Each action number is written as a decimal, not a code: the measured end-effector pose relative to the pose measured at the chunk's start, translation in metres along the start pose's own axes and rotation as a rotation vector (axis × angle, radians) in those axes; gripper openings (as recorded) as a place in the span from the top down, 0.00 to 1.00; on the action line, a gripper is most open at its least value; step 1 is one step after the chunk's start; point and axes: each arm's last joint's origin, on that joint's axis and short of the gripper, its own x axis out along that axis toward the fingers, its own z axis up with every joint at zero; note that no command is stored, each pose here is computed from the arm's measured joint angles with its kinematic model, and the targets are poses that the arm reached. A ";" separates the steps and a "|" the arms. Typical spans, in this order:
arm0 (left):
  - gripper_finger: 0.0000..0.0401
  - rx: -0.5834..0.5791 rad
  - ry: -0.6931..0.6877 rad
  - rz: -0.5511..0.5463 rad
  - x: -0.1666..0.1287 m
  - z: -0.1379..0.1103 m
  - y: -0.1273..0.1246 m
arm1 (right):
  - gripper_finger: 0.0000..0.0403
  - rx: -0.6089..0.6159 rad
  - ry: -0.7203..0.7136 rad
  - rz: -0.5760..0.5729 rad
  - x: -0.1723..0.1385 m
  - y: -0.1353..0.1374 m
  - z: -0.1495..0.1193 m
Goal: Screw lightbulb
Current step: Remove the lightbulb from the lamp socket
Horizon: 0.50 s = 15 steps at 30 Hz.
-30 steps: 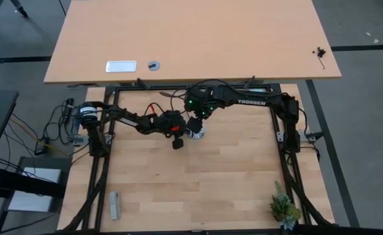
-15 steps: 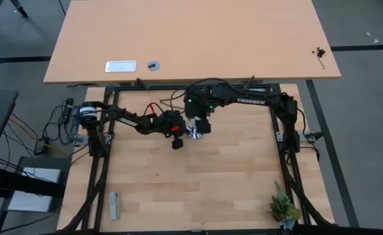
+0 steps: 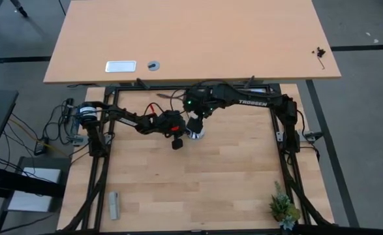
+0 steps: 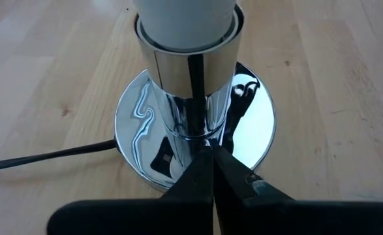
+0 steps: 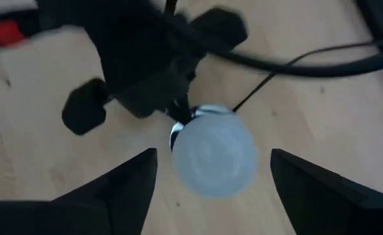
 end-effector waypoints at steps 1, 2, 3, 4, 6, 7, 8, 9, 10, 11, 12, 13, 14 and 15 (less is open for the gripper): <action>1.00 0.000 0.000 -0.001 0.000 0.000 0.000 | 0.23 0.009 0.012 -0.001 0.004 0.001 -0.001; 1.00 0.000 0.000 -0.001 0.000 0.000 0.000 | 0.21 0.019 0.021 -0.002 0.006 0.002 -0.002; 1.00 0.000 0.001 -0.002 0.000 0.000 0.000 | 0.20 0.027 0.027 -0.004 0.008 0.002 -0.003; 1.00 0.000 0.001 -0.002 0.000 0.000 0.000 | 0.19 0.038 0.023 -0.003 0.010 0.002 -0.004; 1.00 0.000 0.000 -0.003 0.000 0.000 0.000 | 0.17 0.072 0.026 -0.007 0.013 -0.001 -0.005; 1.00 0.000 0.000 -0.004 0.000 0.000 0.000 | 0.17 0.092 0.032 -0.010 0.014 -0.002 -0.005; 1.00 0.000 0.000 -0.004 0.000 0.000 0.000 | 0.16 0.108 0.032 -0.011 0.015 -0.003 -0.005; 1.00 0.000 0.000 -0.004 0.000 0.000 0.000 | 0.16 0.118 0.032 -0.012 0.015 -0.003 -0.005; 1.00 0.000 0.000 -0.005 0.000 0.000 0.000 | 0.16 0.123 0.032 -0.012 0.016 -0.004 -0.005; 1.00 0.000 0.000 -0.005 0.000 0.000 0.000 | 0.16 0.130 0.035 -0.014 0.017 -0.005 -0.006; 1.00 0.000 0.000 -0.005 0.000 0.000 0.000 | 0.17 0.134 0.041 -0.016 0.019 -0.006 -0.007; 1.00 0.000 -0.001 -0.005 0.000 0.000 0.000 | 0.17 0.137 0.044 -0.018 0.021 -0.006 -0.007; 1.00 0.000 0.000 -0.005 0.000 0.000 0.000 | 0.18 0.139 0.040 -0.017 0.023 -0.007 -0.007; 1.00 0.000 0.000 -0.005 0.000 0.000 0.000 | 0.19 0.140 0.033 -0.016 0.024 -0.008 -0.007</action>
